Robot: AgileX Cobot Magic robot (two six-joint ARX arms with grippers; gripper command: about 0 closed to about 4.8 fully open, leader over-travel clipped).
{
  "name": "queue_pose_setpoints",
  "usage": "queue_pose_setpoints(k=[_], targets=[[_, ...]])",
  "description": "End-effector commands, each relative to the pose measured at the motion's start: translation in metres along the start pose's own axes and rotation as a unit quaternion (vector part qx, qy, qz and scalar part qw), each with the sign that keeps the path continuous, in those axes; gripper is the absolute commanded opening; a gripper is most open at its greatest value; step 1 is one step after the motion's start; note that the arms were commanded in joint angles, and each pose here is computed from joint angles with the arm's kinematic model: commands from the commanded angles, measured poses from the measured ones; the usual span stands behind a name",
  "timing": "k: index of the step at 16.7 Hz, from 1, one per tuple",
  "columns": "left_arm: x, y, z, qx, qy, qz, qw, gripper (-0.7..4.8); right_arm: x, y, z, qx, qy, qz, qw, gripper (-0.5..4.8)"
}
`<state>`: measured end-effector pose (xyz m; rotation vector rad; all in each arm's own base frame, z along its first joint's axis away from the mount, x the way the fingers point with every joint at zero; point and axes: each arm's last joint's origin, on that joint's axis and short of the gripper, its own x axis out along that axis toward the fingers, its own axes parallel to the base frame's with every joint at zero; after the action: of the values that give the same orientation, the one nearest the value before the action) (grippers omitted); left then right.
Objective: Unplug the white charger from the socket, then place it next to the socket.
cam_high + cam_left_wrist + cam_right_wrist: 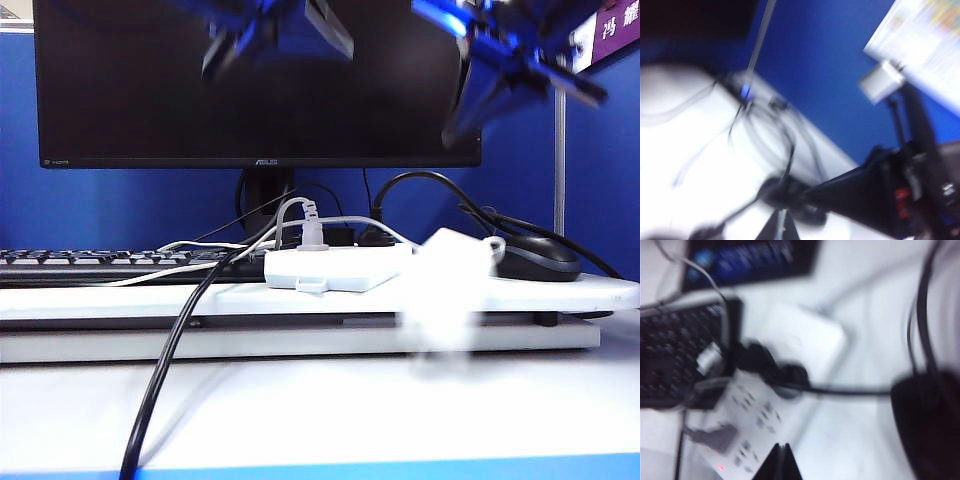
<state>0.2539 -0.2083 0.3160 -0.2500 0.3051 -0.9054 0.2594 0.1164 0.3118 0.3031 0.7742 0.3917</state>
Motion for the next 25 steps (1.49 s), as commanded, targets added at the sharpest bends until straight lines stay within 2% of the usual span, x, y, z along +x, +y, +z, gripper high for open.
queue_pose_setpoints(k=[1,3,5,7,9,12,13,15,17,19,20,21,25], targets=[[-0.009,-0.011,0.025,0.019,-0.045,-0.018,0.999,-0.05,-0.018,0.009,0.013,-0.052,-0.065,0.021,0.996,-0.05],[-0.015,-0.015,0.033,0.027,-0.057,-0.021,0.998,-0.05,-0.023,0.010,0.014,-0.055,-0.072,0.027,0.996,-0.05],[-0.021,-0.018,0.035,0.027,-0.057,-0.021,0.998,-0.05,-0.028,0.009,0.008,-0.060,-0.044,0.020,0.997,-0.05],[-0.023,-0.018,0.036,0.031,-0.054,-0.017,0.998,-0.05,-0.031,0.004,-0.005,-0.040,0.025,-0.004,0.999,-0.05],[-0.023,-0.018,0.036,0.038,-0.055,-0.012,0.998,-0.05,-0.034,-0.001,-0.022,0.025,0.117,-0.013,0.993,-0.05],[-0.023,-0.018,0.035,0.041,-0.050,-0.008,0.998,-0.05,-0.037,-0.002,-0.032,0.055,0.179,-0.003,0.982,-0.05],[-0.023,-0.017,0.032,0.051,-0.035,-0.004,0.998,-0.05,-0.038,-0.002,-0.033,0.065,0.187,-0.001,0.980,-0.05],[-0.023,-0.014,0.017,0.080,0.042,-0.016,0.996,-0.05,-0.038,-0.003,-0.033,0.065,0.187,-0.001,0.980,-0.05],[-0.023,-0.013,0.002,0.080,0.117,-0.027,0.990,-0.05,-0.037,-0.003,-0.033,0.065,0.187,-0.001,0.980,-0.05],[-0.021,-0.016,-0.019,0.078,0.205,-0.033,0.975,-0.05,-0.037,-0.002,-0.031,0.062,0.178,0.003,0.982,-0.05],[-0.020,-0.019,-0.025,0.075,0.224,-0.044,0.971,-0.05,-0.036,-0.001,-0.030,0.061,0.172,0.006,0.983,-0.05],[-0.015,-0.026,-0.035,0.069,0.253,-0.078,0.962,-0.05,-0.036,-0.001,-0.028,0.057,0.160,0.010,0.985,-0.05],[-0.001,-0.045,-0.056,0.073,0.294,-0.113,0.946,-0.05,-0.034,0.002,-0.018,0.042,0.109,0.019,0.993,-0.05]])
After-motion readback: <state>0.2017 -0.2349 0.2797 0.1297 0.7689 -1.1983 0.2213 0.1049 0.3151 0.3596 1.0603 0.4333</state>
